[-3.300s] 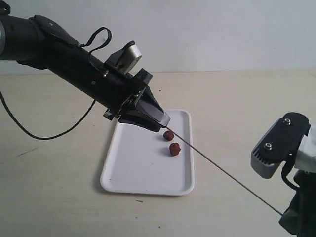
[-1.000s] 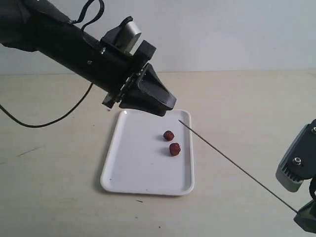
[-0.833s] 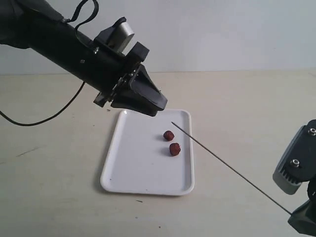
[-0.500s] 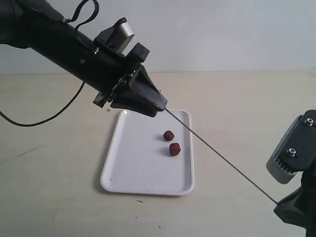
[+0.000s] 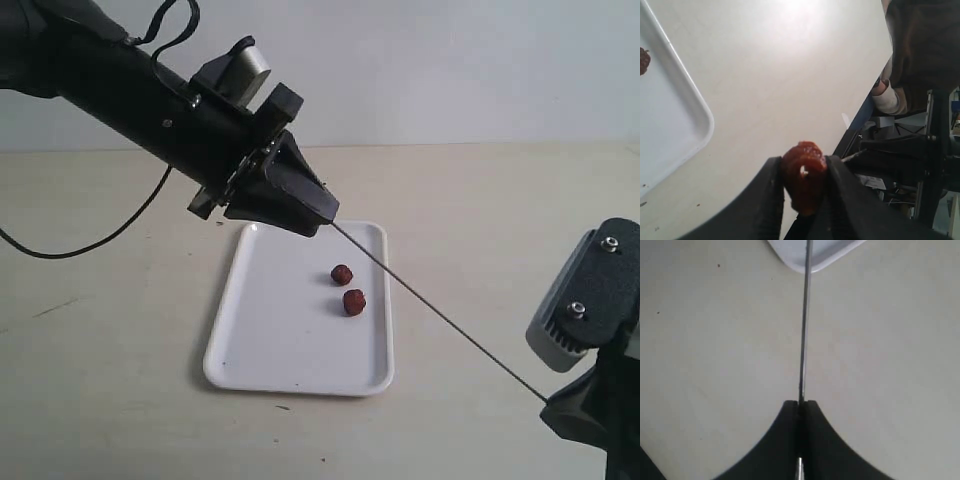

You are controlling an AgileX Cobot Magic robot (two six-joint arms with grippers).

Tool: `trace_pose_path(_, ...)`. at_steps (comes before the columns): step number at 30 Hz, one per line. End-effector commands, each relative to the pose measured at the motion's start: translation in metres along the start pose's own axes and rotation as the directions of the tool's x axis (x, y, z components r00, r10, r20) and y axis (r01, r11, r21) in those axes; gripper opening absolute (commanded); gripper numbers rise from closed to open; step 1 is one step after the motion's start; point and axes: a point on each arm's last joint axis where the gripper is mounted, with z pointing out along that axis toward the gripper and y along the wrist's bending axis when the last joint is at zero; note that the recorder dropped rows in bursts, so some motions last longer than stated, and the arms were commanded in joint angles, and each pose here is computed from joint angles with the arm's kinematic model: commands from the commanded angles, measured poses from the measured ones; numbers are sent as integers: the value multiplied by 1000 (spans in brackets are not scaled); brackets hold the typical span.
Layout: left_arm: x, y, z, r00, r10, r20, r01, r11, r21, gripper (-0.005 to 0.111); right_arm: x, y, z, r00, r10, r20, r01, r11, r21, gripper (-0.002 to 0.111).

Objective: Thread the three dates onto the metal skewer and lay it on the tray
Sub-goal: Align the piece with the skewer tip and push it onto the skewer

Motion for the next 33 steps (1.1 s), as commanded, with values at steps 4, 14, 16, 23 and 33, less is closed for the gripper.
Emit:
trace_pose_path(4,1,-5,-2,1000,-14,7,14,1000,11,29,-13,-3,8,995,-35,91,33,999,22,0)
trace_pose_path(14,3,-10,5,1000,-6,-14,6,1000,12,29,-27,-6,12,988,-36,152,31,999,37,0)
trace_pose_path(16,5,-12,10,999,6,-32,-6,1000,1,29,-33,-7,13,987,-36,157,31,999,39,0)
trace_pose_path(23,6,-14,12,999,8,-39,-8,1000,1,29,-44,-9,14,985,-37,166,30,999,41,0)
trace_pose_path(33,6,-15,12,999,6,-37,-6,1000,8,29,-44,-9,14,985,-37,170,30,999,42,0)
